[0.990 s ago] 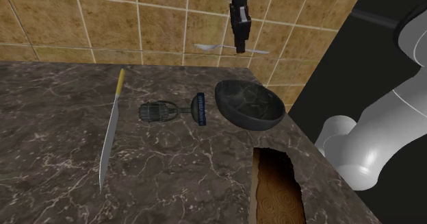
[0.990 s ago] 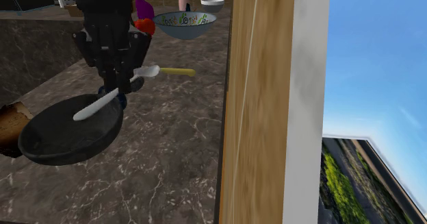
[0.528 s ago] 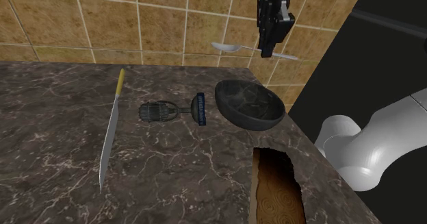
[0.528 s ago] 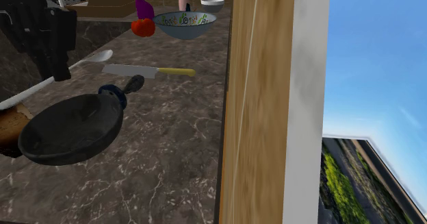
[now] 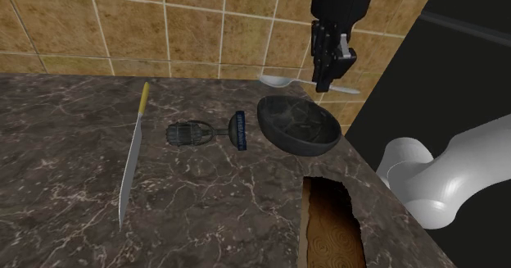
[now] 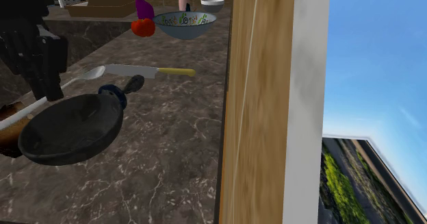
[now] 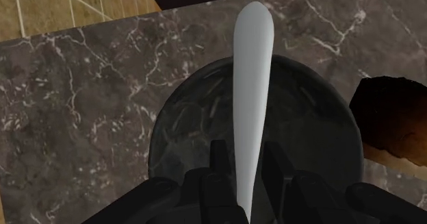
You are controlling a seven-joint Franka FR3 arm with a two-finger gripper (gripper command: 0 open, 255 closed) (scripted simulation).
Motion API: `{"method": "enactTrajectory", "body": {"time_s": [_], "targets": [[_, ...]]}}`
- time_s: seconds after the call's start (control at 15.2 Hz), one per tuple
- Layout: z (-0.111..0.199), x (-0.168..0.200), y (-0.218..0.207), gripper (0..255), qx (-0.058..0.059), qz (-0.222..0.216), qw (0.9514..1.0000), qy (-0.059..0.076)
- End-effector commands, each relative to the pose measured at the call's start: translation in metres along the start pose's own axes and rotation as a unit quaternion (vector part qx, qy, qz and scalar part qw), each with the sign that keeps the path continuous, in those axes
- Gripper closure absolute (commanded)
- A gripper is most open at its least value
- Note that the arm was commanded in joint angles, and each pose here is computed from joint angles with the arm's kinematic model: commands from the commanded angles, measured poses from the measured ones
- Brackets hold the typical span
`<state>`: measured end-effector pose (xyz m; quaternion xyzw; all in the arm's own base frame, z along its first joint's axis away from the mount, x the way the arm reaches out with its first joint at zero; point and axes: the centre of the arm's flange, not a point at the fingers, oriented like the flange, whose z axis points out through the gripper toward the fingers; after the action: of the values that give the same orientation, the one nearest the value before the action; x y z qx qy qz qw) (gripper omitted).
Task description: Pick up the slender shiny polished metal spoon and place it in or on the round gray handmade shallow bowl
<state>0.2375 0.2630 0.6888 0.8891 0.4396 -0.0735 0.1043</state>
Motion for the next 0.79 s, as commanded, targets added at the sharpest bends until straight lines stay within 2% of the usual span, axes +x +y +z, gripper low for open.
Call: {"method": "enactTrajectory", "body": {"time_s": [0.0,0.53,0.73], "targets": [[0.011,0.002,-0.002,255,0.0,0.0,1.0,0.0],[0.05,0.011,-0.007,255,0.0,0.0,1.0,0.0],[0.05,0.011,-0.007,255,0.0,0.0,1.0,0.0]]}}
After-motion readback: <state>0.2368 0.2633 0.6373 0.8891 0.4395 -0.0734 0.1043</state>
